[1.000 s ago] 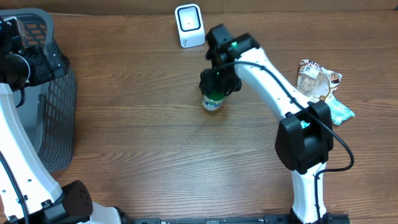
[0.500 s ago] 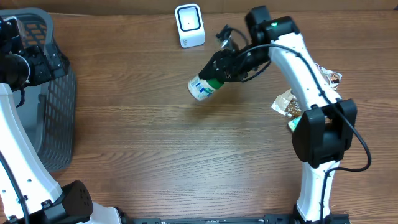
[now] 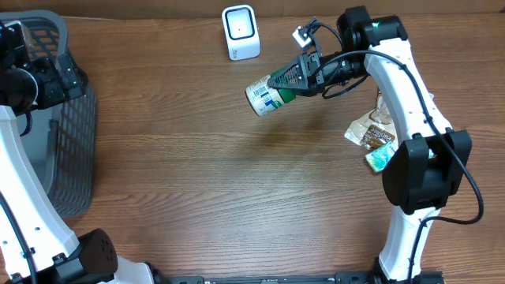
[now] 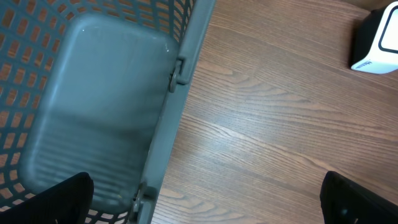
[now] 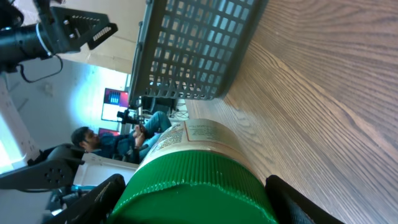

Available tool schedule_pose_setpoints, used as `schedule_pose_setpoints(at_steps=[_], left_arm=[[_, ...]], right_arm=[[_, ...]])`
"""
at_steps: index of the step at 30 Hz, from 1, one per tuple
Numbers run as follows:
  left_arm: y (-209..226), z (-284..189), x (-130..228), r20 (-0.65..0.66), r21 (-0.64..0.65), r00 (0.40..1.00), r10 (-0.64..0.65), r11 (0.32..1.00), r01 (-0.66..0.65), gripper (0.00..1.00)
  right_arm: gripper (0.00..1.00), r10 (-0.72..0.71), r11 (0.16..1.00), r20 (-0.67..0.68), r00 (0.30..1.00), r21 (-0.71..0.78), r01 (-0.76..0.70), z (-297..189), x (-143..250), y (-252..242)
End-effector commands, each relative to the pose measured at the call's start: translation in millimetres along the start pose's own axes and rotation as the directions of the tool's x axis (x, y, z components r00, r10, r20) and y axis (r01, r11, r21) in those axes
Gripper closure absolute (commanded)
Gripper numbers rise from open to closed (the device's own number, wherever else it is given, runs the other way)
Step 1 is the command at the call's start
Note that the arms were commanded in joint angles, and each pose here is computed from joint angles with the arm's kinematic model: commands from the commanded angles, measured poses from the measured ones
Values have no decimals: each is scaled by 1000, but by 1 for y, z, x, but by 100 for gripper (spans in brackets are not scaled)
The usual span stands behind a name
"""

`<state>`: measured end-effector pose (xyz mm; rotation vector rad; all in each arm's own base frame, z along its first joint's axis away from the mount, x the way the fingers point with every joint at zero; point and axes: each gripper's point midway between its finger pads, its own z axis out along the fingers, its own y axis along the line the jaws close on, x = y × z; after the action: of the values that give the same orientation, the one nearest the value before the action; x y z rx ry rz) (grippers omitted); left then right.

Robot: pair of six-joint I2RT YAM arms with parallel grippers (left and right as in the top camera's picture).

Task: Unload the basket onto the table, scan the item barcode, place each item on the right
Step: 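Lift the jar and carry it toward the scanner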

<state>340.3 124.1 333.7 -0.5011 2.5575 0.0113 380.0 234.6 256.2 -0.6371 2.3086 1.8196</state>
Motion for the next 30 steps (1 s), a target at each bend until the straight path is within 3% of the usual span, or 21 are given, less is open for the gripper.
schedule_pose_setpoints(at_steps=[1, 18, 25, 30], left_arm=[[-1, 1, -1, -1, 4, 1000, 20, 1000, -20, 0], [-1, 1, -1, -1, 4, 1000, 20, 1000, -20, 1], [-1, 1, -1, -1, 4, 1000, 20, 1000, -20, 1], [-1, 1, -1, -1, 4, 1000, 20, 1000, -20, 0]], right_arm=[[38, -163, 986, 47, 985, -37, 165, -11, -6, 55], [39, -318, 946, -1, 948, 65, 317, -11, 17, 106], [39, -320, 940, -31, 947, 112, 322, -8, 19, 98], [39, -284, 919, -115, 952, 252, 304, 8, 24, 77]])
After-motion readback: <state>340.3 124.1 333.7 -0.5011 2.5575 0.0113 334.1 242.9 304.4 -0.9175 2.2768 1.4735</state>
